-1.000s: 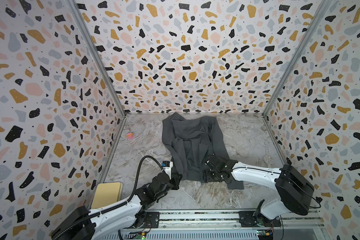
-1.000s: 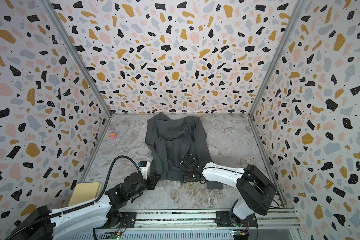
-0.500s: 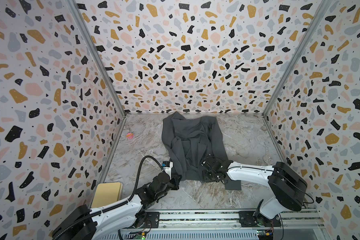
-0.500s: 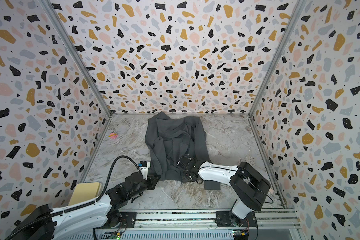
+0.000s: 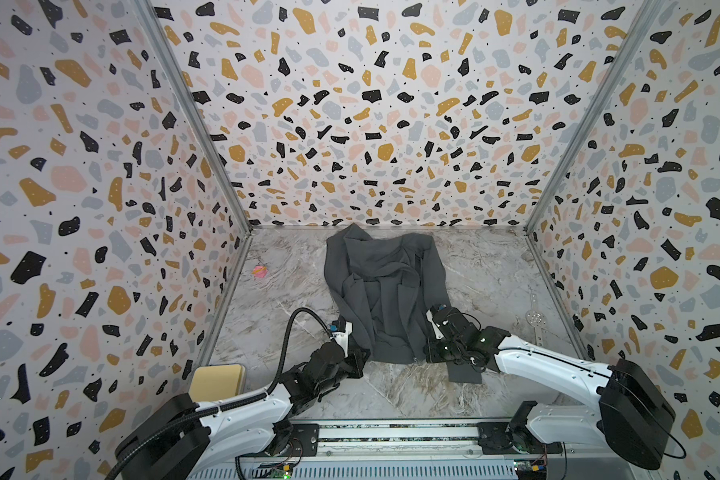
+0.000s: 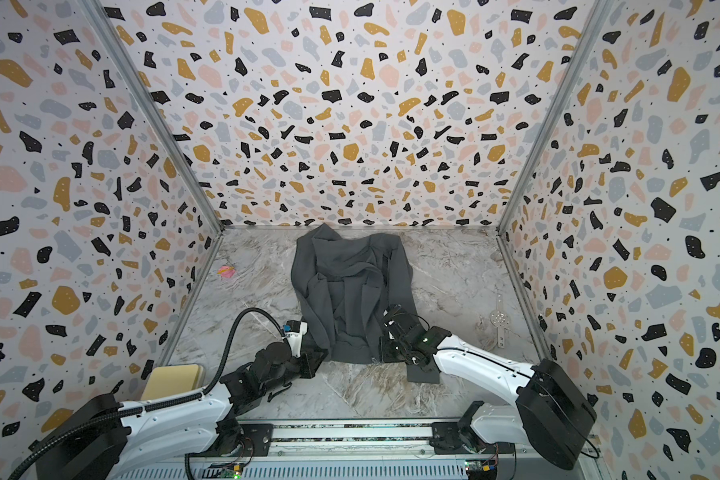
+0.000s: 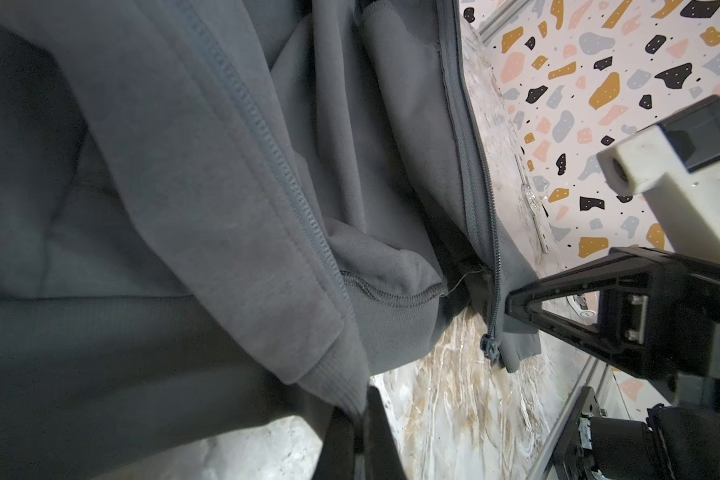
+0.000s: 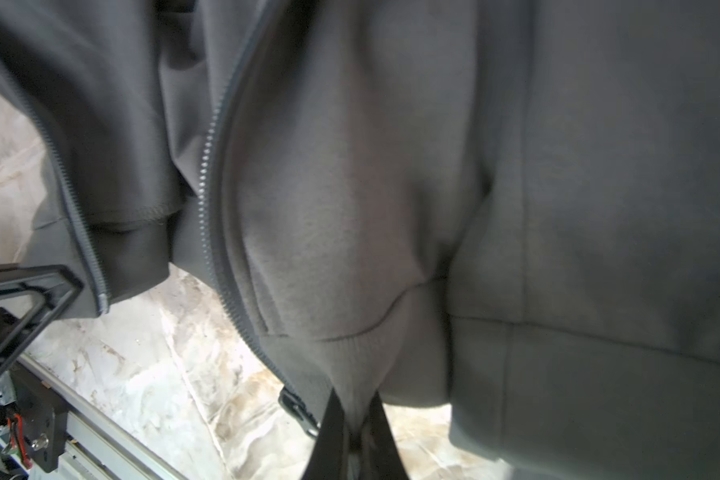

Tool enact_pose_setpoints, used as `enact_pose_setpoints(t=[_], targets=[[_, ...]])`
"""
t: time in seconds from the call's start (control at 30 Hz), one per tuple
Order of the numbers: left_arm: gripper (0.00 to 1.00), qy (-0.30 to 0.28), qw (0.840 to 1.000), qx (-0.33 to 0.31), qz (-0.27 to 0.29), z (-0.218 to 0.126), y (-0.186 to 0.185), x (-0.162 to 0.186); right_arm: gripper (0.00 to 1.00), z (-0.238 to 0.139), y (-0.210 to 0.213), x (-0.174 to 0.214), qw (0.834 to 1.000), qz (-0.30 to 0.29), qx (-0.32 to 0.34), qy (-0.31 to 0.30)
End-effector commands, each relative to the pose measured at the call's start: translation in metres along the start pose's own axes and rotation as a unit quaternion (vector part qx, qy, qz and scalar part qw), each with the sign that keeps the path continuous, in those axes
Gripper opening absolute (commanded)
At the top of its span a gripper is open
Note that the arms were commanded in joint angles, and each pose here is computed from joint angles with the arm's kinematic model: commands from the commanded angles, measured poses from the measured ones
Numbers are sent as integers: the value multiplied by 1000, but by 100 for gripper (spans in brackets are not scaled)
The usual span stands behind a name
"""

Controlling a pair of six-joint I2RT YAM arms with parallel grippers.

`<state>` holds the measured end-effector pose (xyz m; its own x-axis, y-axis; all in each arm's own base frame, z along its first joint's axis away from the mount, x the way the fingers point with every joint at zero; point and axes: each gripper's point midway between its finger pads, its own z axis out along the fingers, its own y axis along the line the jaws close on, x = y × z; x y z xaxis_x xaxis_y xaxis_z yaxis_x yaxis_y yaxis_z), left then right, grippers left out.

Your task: Zip up the jacket

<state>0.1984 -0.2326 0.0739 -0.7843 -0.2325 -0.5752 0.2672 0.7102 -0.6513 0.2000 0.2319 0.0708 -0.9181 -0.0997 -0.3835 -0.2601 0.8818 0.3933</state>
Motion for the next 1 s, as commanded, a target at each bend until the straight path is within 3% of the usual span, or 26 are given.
enact_pose_setpoints(t=[0.0, 0.63, 0.97], targets=[[0, -19, 998, 61, 8, 5, -44, -17, 0, -4, 15, -6, 999, -16, -42, -9], [0, 72, 990, 124, -8, 83, -125, 28, 0, -7, 16, -8, 994, 1, -109, -28], [0, 68, 995, 78, 1, 95, -111, 30, 0, -25, 16, -5, 987, 10, -154, -38]])
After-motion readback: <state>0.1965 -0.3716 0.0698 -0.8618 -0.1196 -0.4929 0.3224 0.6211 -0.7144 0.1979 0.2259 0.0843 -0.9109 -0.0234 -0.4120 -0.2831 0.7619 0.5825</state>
